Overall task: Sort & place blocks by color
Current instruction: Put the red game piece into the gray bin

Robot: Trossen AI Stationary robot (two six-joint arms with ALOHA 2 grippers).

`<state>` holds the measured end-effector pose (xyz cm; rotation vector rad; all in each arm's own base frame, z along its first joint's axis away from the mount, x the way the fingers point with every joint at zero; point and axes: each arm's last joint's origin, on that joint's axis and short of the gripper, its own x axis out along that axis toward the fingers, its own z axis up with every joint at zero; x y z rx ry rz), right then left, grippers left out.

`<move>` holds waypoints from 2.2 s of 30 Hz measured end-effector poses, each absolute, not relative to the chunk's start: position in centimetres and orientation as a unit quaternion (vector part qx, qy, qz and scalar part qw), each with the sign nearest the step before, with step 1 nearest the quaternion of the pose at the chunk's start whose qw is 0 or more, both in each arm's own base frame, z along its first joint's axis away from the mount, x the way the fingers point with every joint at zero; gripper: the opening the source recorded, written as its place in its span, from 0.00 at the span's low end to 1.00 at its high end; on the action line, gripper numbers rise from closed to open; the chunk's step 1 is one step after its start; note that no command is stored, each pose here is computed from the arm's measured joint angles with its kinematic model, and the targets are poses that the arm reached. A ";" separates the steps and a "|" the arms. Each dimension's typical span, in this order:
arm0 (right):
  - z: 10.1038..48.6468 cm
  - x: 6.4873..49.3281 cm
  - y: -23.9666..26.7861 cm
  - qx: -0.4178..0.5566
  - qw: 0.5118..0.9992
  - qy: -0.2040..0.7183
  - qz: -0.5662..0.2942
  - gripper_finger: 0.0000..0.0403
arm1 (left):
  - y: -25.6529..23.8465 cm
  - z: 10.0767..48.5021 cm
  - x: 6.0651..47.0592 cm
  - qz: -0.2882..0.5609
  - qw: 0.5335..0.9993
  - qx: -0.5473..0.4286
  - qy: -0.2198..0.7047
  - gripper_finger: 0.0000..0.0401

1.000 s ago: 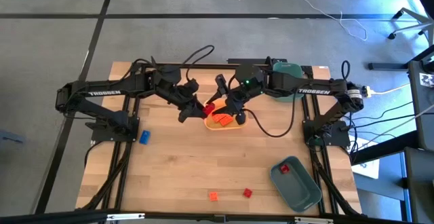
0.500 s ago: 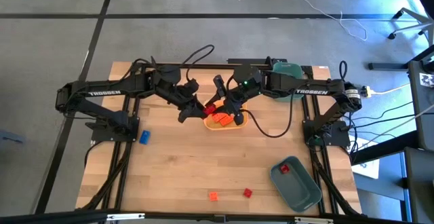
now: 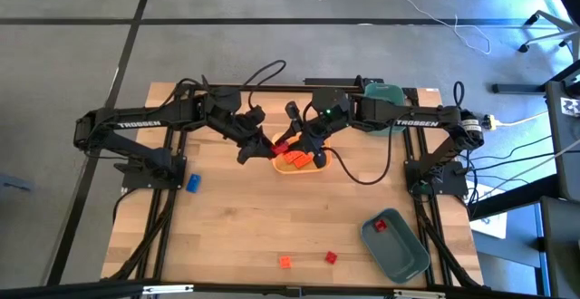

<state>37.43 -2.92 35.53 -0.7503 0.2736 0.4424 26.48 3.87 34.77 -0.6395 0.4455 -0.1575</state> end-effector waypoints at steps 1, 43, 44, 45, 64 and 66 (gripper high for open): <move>35.5 37.4 -2.9 -0.361 0.898 0.133 0.213 0.24 | 3.9 34.8 26.5 -0.076 0.922 -0.311 0.216 0.39; 39.9 22.1 3.0 -0.111 0.895 0.423 -0.090 0.24 | 8.1 36.9 22.6 0.069 0.970 -0.177 0.149 0.50; 39.7 21.5 3.4 -0.085 0.889 0.438 -0.098 0.24 | 8.1 36.9 22.6 0.069 0.970 -0.177 0.151 0.50; 39.5 21.0 3.8 -0.058 0.885 0.450 -0.106 0.24 | 8.1 36.8 22.5 0.069 0.969 -0.178 0.154 0.50; 36.7 17.5 11.2 0.291 0.667 0.675 -0.122 0.23 | 7.6 36.7 22.5 -0.030 0.984 -0.069 0.164 0.50; 36.3 17.7 11.9 0.289 0.655 0.686 -0.129 0.23 | 7.6 36.7 22.5 -0.031 0.984 -0.061 0.164 0.50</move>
